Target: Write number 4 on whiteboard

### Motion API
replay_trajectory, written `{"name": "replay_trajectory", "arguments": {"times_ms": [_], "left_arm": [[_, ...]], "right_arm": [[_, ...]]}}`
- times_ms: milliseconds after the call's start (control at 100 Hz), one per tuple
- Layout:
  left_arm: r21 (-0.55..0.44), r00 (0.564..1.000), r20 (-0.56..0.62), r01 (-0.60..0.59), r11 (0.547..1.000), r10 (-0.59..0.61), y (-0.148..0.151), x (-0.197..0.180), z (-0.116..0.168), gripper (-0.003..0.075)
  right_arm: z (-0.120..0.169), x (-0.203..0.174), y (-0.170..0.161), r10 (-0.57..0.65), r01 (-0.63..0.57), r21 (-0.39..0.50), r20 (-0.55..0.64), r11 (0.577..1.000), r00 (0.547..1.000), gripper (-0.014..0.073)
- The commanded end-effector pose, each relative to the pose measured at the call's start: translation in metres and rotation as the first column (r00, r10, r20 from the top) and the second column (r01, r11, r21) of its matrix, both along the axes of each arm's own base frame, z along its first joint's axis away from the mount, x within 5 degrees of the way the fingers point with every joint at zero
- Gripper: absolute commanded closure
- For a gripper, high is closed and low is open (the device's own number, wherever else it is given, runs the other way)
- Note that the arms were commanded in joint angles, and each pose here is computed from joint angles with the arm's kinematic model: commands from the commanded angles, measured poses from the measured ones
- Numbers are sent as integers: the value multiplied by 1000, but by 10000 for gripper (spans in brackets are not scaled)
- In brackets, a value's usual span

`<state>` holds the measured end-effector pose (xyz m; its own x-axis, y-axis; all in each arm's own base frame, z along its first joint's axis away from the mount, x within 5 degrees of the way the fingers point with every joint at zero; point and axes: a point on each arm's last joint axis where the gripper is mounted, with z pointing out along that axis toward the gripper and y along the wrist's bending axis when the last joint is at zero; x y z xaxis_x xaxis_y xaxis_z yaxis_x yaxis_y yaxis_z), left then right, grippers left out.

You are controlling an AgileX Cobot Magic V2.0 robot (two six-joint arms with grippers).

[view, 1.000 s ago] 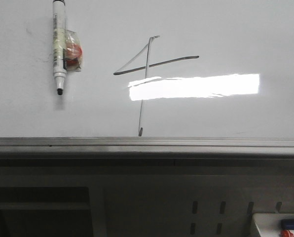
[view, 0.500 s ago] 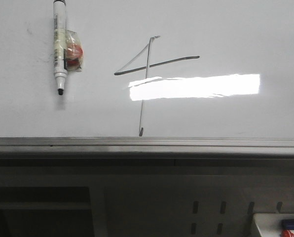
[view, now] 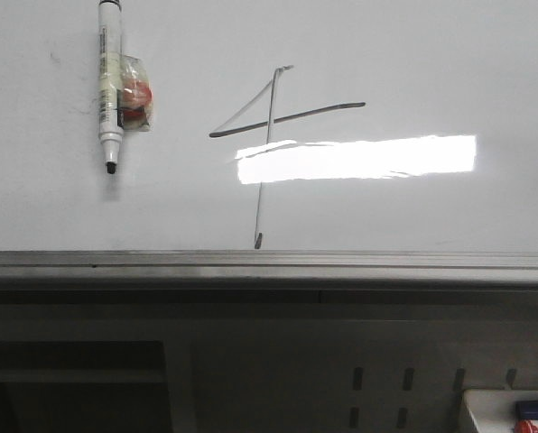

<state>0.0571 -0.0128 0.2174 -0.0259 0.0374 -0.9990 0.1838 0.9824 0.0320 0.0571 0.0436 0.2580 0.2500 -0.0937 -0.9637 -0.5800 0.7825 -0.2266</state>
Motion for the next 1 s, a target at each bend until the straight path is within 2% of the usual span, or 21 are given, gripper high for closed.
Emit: {"name": "replay_trajectory", "arguments": {"times_ms": [0,160,300,430,990], "left_arm": [[-75,998,5,-56,996,57,4,2,-2,741],[-92,997,19,-77,993,79,6,5,-20,741],[-41,994,-91,-72,997,68,5,4,-30,741],[-19,972,-229,-56,998,50,3,2,-43,741],[-36,976,-213,-55,998,46,3,0,-42,741]], "right_arm": [[14,2,-4,-50,46,58,60,997,997,659],[14,2,-4,-50,46,58,60,997,997,659],[14,2,-4,-50,46,58,60,997,997,659],[14,2,-4,-50,46,58,60,997,997,659],[14,2,-4,-50,46,58,60,997,997,659]]}}
